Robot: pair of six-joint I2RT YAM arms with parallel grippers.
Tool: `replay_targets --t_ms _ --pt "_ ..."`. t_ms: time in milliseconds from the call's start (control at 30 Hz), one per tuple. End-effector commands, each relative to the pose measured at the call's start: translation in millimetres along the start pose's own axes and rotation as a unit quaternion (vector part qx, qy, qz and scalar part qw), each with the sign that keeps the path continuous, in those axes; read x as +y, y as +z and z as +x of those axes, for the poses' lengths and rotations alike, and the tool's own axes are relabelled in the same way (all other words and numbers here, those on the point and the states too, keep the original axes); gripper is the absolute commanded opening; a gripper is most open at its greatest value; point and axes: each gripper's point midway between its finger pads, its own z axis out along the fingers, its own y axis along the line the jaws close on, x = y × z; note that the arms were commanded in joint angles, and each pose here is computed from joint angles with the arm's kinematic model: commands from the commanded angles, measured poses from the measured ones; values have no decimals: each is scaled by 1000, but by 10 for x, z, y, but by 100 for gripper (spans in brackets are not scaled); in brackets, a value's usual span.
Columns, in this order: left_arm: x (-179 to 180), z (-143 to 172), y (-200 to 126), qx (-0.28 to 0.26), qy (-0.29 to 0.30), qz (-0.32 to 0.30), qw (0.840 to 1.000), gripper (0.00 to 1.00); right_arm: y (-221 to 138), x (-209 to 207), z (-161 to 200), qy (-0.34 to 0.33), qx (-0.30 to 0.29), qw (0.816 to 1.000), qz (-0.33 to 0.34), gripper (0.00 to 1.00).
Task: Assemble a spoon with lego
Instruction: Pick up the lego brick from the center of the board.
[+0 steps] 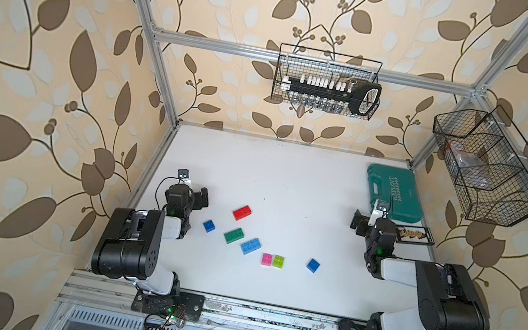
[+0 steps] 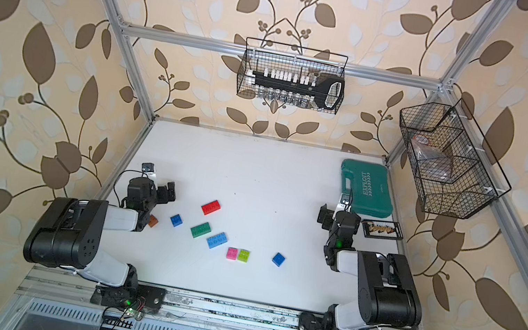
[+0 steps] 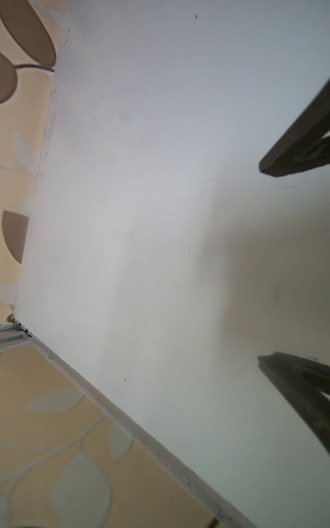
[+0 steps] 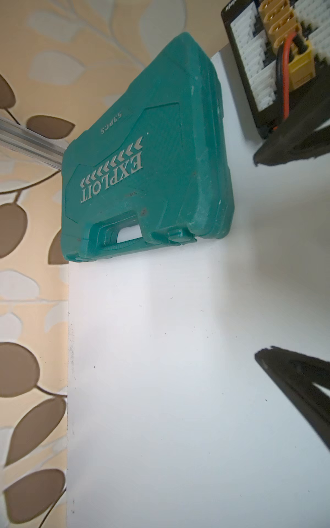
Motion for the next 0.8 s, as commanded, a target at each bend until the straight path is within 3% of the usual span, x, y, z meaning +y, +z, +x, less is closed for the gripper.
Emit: replay_targets --t_ms 0,433,667,767 --pt "-4 -178 7 -22 2 -1 1000 99 -9 9 -85 10 -13 1000 -5 98" --pt "-8 -193 -8 -28 4 0 1000 99 -5 7 -84 9 -13 1000 -5 98" --pt "-99 -632 -177 -9 17 -22 1000 99 -17 0 -104 10 -18 1000 -3 98" --pt "-345 -884 -414 -34 -17 24 999 99 -91 -2 -277 -10 -29 999 24 98"
